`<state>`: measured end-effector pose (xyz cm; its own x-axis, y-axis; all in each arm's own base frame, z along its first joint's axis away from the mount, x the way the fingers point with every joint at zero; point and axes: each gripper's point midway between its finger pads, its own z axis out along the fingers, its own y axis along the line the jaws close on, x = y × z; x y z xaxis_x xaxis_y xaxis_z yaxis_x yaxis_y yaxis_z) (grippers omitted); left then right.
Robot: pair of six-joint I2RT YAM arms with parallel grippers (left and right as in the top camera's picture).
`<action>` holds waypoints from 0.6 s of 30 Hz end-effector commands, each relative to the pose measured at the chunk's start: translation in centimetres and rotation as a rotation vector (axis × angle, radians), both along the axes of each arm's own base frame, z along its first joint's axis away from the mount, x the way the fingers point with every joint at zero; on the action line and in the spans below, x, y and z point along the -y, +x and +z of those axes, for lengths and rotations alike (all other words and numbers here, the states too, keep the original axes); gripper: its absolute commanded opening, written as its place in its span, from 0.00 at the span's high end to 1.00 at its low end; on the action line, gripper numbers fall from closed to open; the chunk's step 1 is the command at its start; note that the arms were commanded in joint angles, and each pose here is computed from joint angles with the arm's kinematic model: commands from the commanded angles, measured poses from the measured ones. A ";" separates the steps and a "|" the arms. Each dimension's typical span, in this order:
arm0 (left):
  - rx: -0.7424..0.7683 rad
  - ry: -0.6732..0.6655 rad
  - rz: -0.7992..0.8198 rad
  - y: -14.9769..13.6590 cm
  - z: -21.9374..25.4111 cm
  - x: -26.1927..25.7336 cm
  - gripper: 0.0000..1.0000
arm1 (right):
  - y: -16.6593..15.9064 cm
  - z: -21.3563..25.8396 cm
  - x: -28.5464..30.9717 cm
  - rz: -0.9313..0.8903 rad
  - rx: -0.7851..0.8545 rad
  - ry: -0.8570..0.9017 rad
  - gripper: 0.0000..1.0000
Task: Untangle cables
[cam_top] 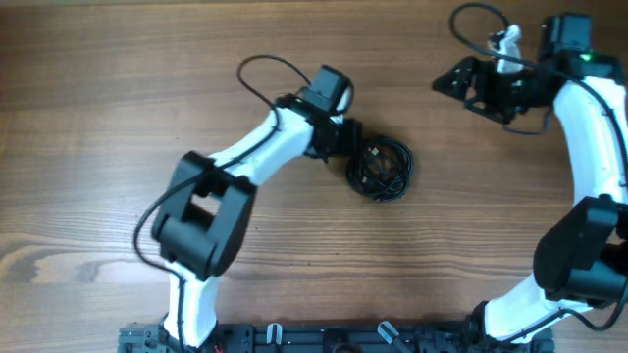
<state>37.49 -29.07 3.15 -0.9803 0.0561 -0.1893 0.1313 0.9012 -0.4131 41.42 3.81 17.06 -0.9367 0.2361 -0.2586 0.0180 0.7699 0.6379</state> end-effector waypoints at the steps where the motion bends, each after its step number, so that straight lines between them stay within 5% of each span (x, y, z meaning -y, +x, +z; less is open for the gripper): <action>1: -0.006 0.028 -0.096 -1.8 -2.3 2.2 0.33 | -0.3 -0.6 0.1 0.003 -0.023 -0.009 0.00; 5: 0.019 0.083 -0.094 -1.8 -2.9 2.0 0.44 | -0.9 -1.5 -0.5 0.036 -0.036 -0.011 0.00; 6: 0.024 0.109 -0.088 -1.8 -3.1 1.6 0.74 | -1.1 -1.7 -0.6 0.039 -0.041 -0.010 0.00; 8: 0.032 0.156 -0.060 -1.5 -3.0 0.5 0.92 | -1.5 -1.9 -1.2 0.091 -0.018 0.014 0.00; 10: 0.053 0.145 -0.031 -0.8 -0.8 -0.5 0.96 | -1.7 -1.5 -2.0 0.149 0.026 0.048 0.00; 13: 0.145 0.071 0.053 0.7 6.0 -2.2 0.96 | -3.7 2.6 -5.7 0.434 0.297 0.266 0.00; 18: 0.187 -0.041 0.199 0.2 14.8 -7.4 0.96 | -2.3 2.5 -5.3 0.299 0.186 0.291 0.00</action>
